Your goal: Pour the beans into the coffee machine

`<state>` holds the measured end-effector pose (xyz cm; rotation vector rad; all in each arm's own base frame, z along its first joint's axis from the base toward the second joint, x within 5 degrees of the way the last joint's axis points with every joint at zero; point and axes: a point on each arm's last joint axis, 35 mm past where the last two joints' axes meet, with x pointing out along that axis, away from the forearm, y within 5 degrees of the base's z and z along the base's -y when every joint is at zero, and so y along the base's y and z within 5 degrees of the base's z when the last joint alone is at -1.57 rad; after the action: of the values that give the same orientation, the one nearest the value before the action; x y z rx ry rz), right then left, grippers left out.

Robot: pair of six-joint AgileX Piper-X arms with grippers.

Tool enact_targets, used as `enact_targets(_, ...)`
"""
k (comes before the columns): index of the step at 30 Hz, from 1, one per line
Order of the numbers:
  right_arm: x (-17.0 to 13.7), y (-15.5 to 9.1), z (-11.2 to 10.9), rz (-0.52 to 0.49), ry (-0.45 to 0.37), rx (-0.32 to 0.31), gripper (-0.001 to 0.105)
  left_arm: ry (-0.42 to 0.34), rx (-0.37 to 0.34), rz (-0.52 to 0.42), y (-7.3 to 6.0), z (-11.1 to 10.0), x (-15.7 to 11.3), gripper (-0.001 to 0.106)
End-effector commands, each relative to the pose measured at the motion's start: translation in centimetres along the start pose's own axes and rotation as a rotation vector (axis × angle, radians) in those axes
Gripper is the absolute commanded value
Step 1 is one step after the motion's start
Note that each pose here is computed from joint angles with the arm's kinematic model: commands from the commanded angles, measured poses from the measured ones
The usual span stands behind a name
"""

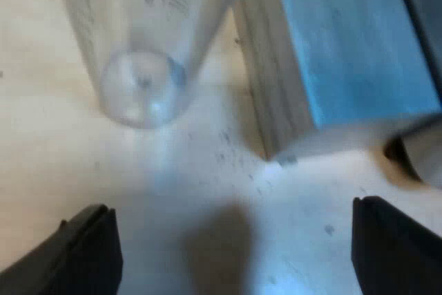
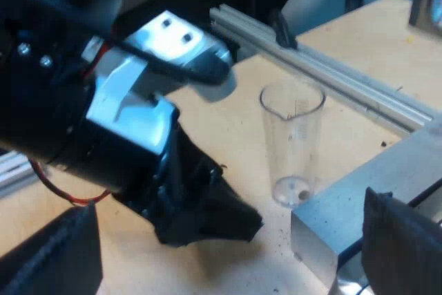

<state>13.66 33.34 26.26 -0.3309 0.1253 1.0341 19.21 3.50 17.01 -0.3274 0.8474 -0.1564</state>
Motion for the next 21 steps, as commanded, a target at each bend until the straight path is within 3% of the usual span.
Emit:
enact_targets(1,-1.2,-0.4,1.4,-0.001,-0.018,-0.001,0.078,-0.023,-0.013,0.006,-1.2,0.1,-1.7,0.071)
enact_targets(4,-2.4,-0.7,2.1,0.0,-0.003,-0.005,0.078,-0.052,-0.019,-0.004,-2.2,-0.2,-3.6,0.071)
enact_targets(7,-3.8,-1.1,2.7,0.006,0.028,-0.014,0.078,-0.132,0.0,-0.013,-3.2,0.1,-5.9,0.071)
enact_targets(15,-10.0,-2.7,5.2,0.014,0.076,-0.026,0.078,-0.479,0.123,-0.101,-7.1,2.6,-14.1,0.071)
enact_targets(19,-12.9,-3.4,6.0,-0.004,0.079,-0.019,0.078,-0.556,0.156,-0.149,-8.7,3.5,-17.2,0.071)
enact_targets(21,-15.0,-4.3,6.5,-0.092,0.112,0.011,0.078,-0.604,0.161,-0.177,-9.6,4.3,-19.0,0.071)
